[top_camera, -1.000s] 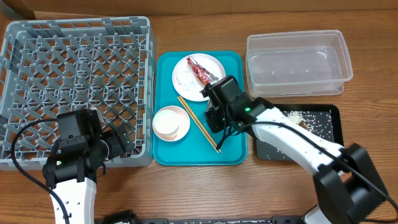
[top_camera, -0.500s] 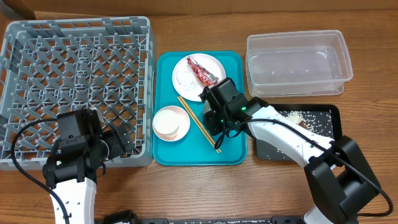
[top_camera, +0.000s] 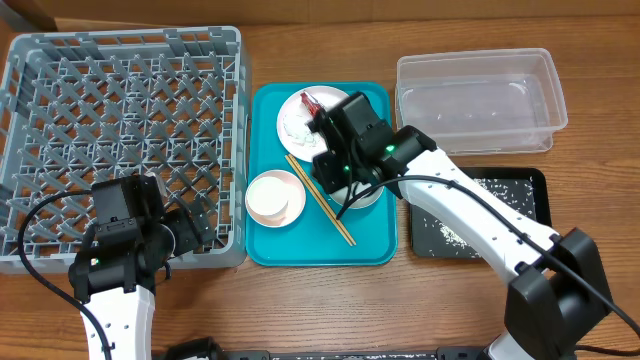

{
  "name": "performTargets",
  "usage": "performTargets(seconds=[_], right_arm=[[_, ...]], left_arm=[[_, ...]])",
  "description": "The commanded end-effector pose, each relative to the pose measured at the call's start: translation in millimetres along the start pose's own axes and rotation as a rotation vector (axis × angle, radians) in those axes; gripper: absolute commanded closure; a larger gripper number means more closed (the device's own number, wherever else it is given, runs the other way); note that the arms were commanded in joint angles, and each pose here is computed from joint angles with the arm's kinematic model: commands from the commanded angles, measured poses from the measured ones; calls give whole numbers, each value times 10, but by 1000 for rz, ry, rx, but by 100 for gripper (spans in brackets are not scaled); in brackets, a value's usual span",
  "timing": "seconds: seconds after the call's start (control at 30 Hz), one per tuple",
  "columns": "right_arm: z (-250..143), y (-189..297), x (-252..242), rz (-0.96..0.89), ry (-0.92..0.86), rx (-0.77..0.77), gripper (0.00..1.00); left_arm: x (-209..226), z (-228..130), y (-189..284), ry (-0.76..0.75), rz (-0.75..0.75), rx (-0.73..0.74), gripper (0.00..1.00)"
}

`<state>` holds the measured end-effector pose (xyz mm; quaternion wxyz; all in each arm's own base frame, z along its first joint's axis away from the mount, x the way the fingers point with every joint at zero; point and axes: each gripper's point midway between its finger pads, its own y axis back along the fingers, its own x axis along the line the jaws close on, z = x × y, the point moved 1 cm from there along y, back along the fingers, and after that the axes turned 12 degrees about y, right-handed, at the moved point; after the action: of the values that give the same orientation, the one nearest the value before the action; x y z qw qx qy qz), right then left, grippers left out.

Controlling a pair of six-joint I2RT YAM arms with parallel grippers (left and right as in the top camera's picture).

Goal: Sort waste into correct bins and load items into the dishwasher
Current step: 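Grasp the white cup with the right gripper and lift it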

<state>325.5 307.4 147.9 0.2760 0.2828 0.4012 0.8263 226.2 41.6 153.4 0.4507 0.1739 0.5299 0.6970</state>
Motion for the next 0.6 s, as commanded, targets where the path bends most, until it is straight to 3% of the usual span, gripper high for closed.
performTargets(seconds=[0.0,0.57], right_arm=[[129,52,271,39,33,-44,67],[-212,-714,406,-31,-12,94,66]], left_arm=[[-42,84,62,8,-17,-25,1],[-39,78,62,9,-16,-22,1]])
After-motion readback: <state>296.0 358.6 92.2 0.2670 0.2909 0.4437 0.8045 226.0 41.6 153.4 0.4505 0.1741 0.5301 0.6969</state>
